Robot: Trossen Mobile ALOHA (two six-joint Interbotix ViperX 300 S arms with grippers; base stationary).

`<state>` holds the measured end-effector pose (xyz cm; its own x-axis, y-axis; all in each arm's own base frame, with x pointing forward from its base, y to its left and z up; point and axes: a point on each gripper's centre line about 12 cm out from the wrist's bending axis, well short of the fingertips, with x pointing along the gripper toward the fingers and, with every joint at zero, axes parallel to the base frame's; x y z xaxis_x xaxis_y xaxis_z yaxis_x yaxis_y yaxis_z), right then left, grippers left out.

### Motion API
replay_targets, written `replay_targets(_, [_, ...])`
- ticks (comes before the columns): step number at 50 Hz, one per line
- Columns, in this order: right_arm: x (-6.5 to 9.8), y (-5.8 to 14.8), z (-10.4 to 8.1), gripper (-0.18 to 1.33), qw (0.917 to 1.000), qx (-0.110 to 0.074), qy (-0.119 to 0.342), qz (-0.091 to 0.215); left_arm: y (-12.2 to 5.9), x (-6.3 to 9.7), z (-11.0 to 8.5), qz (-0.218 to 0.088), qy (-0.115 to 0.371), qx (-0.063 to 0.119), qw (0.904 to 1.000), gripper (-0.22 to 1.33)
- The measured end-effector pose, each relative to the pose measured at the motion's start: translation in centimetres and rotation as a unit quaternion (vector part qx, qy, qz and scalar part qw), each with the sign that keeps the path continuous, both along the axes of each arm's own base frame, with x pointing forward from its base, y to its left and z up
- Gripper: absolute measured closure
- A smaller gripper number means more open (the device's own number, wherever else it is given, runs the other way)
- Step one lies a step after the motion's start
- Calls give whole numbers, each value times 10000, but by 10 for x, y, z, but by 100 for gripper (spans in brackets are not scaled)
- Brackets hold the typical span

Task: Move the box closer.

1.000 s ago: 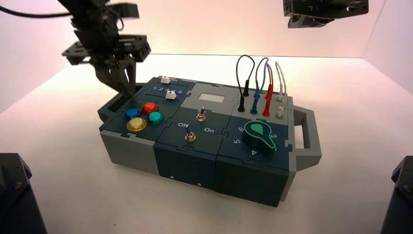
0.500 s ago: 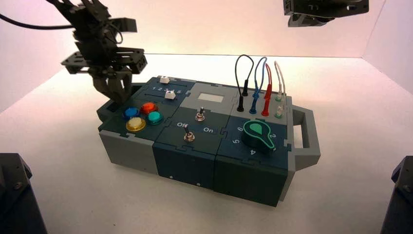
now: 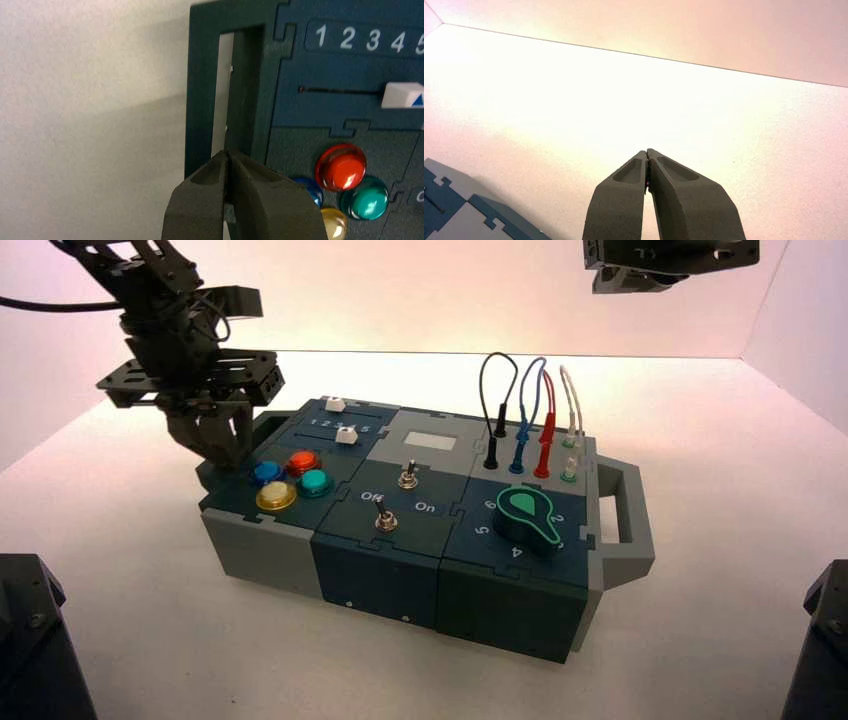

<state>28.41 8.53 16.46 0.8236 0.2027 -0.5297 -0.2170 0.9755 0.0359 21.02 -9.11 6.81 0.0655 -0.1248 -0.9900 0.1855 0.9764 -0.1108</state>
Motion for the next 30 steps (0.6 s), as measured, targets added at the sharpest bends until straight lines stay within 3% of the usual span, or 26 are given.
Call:
replay_targets(13, [0,0,0,129,10000,0,0,0,1,-19,3,53,62,-48,10000,128])
replay_targets(30, [0,0,0,129,10000,-2,7,0,-6,-26,10,-35,104,-87,9999,128])
